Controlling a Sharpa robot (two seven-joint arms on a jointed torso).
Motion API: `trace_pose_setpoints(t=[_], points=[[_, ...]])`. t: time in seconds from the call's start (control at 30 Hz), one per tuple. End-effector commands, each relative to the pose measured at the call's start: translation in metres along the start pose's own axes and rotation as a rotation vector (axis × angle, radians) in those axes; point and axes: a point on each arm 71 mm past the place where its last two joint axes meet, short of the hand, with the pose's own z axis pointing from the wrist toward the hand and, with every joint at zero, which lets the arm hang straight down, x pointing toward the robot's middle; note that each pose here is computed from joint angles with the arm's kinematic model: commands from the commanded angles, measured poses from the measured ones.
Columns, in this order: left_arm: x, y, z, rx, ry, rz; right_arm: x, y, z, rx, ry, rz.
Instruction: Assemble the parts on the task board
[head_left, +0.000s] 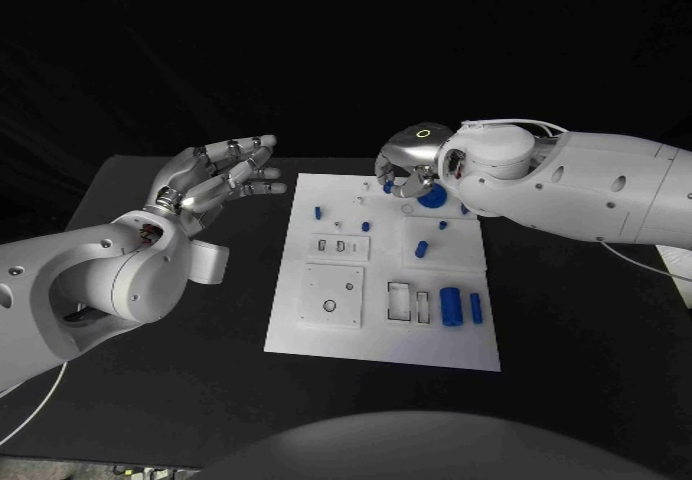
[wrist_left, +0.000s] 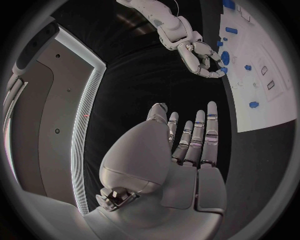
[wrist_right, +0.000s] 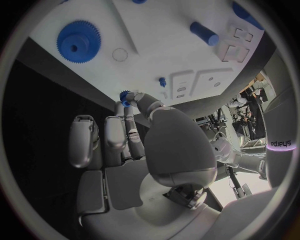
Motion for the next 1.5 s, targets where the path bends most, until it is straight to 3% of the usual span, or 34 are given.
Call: trace_pose_setpoints(t=[0.03, 0.3, 0.57, 1.5], points=[[0.0037, -0.0016, 0.0003, 0.007, 0.014, -0.001, -0.007, 0.003, 0.007, -0.008, -0.006, 0.013], [0.0061, -0.0023, 0.0003, 0.006, 0.015, -0.001, -0.018, 0.009, 0.032, -0.004, -0.003, 0.000], [0.0086, -0.0019, 0.0026, 0.009, 0.024, -0.002, -0.016, 0.006, 0.050, 0.028, 0.017, -0.009], [0.0112, 0.0002, 0.0078, 0.008, 0.038, -0.004, -0.004, 0.003, 0.056, 0.054, 0.084, 0.009]])
